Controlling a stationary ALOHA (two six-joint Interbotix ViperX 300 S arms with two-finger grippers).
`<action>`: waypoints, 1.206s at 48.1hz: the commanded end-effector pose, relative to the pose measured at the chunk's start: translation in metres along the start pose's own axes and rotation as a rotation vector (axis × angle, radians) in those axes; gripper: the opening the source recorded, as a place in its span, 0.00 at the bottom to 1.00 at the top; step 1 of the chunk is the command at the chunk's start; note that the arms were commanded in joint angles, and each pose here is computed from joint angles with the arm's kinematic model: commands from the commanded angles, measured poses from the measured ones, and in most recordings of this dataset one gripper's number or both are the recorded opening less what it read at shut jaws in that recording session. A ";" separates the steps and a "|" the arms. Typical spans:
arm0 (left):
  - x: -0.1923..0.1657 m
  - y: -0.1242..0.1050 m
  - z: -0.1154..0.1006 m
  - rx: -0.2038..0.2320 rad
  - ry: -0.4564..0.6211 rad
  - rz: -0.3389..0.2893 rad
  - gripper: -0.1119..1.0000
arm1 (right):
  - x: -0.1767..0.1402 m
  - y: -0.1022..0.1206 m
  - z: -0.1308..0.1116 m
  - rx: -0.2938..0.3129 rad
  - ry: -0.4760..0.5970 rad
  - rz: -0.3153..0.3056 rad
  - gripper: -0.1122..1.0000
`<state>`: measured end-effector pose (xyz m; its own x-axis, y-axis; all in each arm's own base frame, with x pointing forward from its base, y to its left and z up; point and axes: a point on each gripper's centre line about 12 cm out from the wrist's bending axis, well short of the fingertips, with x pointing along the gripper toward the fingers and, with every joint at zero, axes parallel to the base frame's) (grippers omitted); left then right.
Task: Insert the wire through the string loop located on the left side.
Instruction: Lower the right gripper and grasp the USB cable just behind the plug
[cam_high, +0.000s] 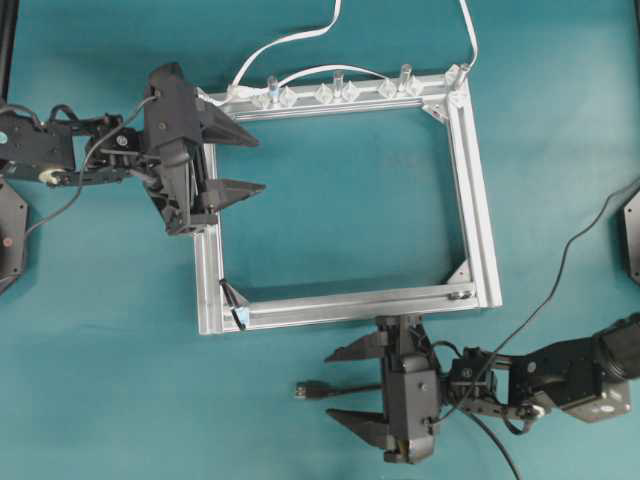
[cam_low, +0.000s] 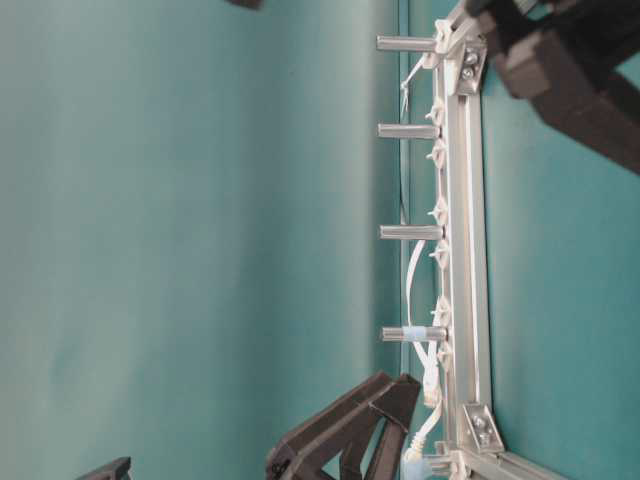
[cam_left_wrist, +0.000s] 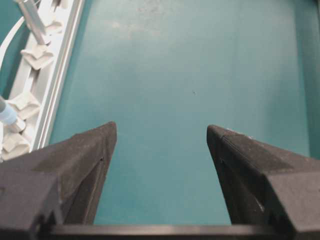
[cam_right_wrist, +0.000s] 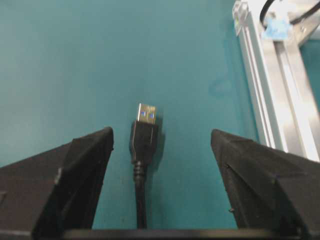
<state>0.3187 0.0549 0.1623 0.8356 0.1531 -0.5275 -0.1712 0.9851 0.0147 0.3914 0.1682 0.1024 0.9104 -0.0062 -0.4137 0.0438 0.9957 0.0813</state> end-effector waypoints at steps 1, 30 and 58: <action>-0.003 -0.003 0.008 0.018 -0.029 -0.008 0.77 | 0.000 0.005 0.006 0.015 -0.009 0.010 0.84; -0.004 -0.007 0.003 0.026 -0.017 -0.020 0.76 | 0.013 0.008 -0.018 -0.007 0.065 0.014 0.82; -0.005 -0.015 0.002 0.036 -0.015 -0.039 0.74 | 0.011 0.005 -0.023 -0.009 0.078 0.008 0.74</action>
<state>0.3166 0.0406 0.1574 0.8333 0.1161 -0.5405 -0.1269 0.9918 0.0173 0.3913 0.1743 0.0703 0.8676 0.0057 -0.4973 0.0318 0.9973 0.0669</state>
